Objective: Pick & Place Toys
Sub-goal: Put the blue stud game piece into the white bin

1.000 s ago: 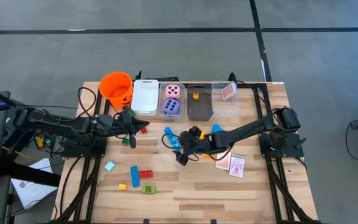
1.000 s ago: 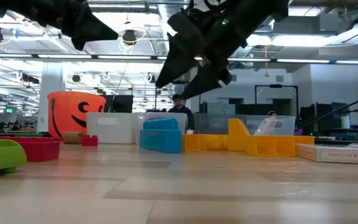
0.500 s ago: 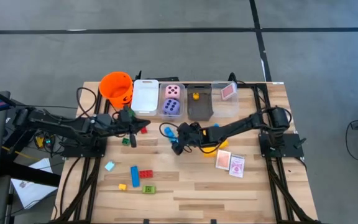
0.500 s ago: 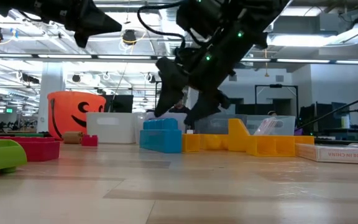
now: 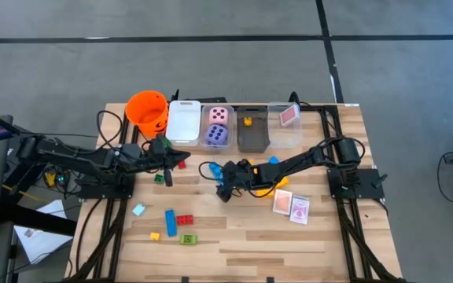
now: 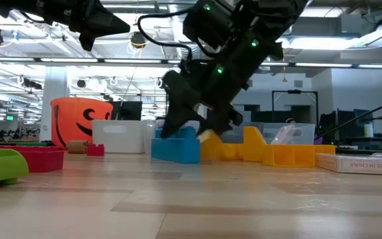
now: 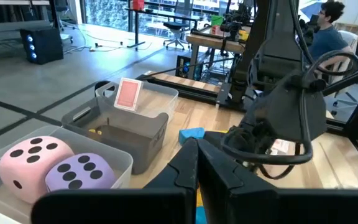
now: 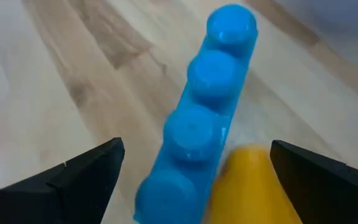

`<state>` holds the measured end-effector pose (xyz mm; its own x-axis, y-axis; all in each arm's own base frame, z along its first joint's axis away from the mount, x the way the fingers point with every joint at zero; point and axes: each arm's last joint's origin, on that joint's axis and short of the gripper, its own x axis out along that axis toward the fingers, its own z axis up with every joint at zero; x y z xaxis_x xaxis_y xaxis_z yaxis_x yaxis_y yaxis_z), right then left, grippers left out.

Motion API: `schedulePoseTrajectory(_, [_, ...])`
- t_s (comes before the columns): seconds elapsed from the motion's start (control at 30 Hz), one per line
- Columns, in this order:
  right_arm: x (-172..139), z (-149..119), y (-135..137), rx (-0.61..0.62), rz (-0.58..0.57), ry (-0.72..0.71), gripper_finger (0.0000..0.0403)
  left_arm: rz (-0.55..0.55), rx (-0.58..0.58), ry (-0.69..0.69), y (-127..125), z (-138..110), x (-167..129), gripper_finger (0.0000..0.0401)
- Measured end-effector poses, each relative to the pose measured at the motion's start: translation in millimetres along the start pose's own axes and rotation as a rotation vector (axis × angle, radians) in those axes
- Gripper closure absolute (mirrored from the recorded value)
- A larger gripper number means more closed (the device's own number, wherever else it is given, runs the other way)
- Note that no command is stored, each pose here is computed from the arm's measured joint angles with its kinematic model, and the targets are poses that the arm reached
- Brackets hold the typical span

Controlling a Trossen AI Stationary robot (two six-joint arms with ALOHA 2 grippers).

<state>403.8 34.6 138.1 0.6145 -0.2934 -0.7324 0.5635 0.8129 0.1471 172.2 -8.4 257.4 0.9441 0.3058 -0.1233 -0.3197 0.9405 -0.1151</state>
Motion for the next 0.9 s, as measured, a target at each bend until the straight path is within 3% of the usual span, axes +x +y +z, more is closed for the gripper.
schedulePoseTrajectory(0.2, [0.5,1.3,-4.7,-0.013,-0.114,0.055,0.0018,0.0,0.0,0.0,0.0,-0.1,-0.1,0.0401])
schedulePoseTrajectory(0.57, [-0.6,2.5,1.6,-0.004,-0.056,0.049,0.0046,0.0,0.0,0.0,0.1,-0.2,0.0,0.0401])
schedulePoseTrajectory(0.9, [0.7,0.7,-7.0,-0.017,-0.105,0.097,0.0078,0.0,0.0,0.001,0.1,-0.2,0.0,0.0401])
